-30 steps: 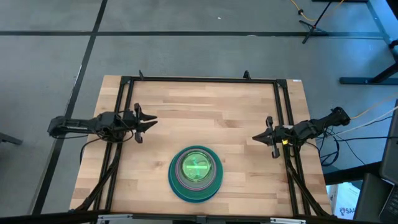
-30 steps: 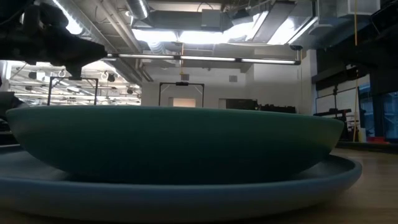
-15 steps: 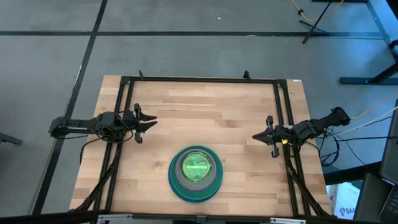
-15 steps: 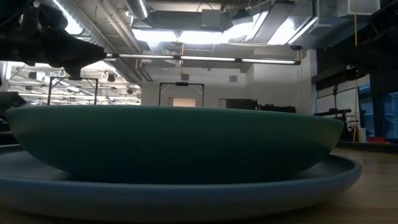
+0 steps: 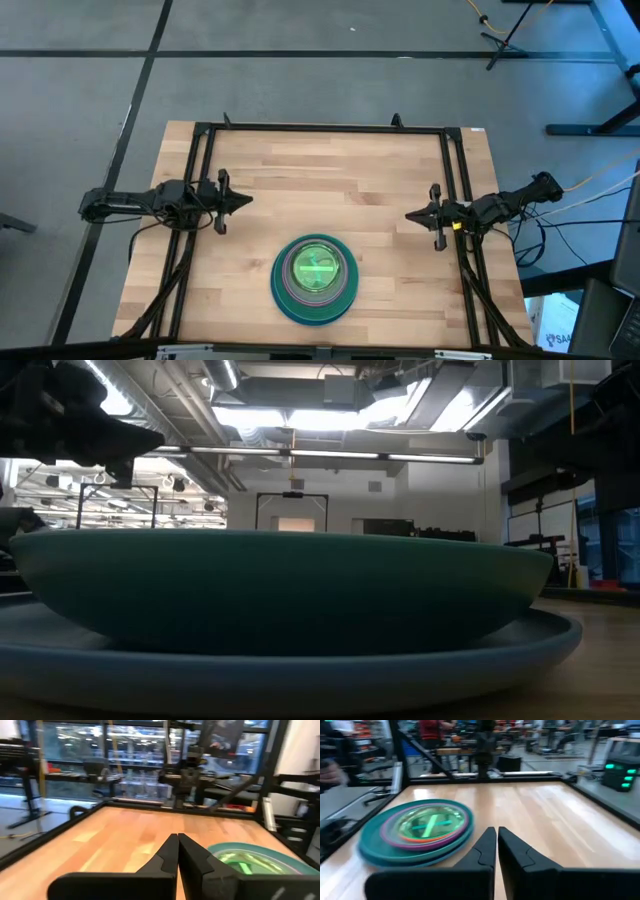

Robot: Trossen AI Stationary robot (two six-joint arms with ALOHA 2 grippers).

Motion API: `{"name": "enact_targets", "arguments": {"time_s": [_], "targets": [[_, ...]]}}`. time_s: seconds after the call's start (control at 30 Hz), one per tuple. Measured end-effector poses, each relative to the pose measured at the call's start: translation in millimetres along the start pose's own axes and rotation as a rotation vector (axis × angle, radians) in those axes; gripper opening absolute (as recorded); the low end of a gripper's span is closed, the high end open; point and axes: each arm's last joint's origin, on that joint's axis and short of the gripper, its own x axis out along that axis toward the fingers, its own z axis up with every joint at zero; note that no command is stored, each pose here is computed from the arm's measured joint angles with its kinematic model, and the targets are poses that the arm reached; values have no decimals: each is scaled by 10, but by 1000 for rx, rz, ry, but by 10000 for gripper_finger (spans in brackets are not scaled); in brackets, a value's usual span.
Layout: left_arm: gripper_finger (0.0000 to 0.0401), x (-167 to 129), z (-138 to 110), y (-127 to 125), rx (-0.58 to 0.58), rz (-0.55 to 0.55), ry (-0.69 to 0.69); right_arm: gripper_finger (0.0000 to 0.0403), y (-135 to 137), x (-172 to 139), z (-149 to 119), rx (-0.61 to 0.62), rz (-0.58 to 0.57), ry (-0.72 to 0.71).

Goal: Stack plastic plates
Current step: Return to Home Position

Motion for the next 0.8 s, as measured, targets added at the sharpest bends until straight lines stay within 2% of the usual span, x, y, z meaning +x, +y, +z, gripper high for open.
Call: {"name": "enact_targets", "arguments": {"time_s": [0.13,0.23,0.3,0.43,0.5,0.8], "targets": [[6,0,-4,-15,-39,-51,8,12,-25,-1,3,1,-86,-8],[7,-1,-13,-21,-53,-74,20,12,-28,-1,3,5,-96,-8],[4,-1,-12,-23,-68,-81,19,12,-22,0,2,15,-76,-7],[1,-1,-12,-25,-73,-89,20,12,22,2,25,6,70,-28],[3,-1,-12,-25,-68,-88,20,11,26,2,48,-2,91,-50],[1,-1,-11,-17,-43,-59,16,1,-99,61,6,24,44,-53]]}}
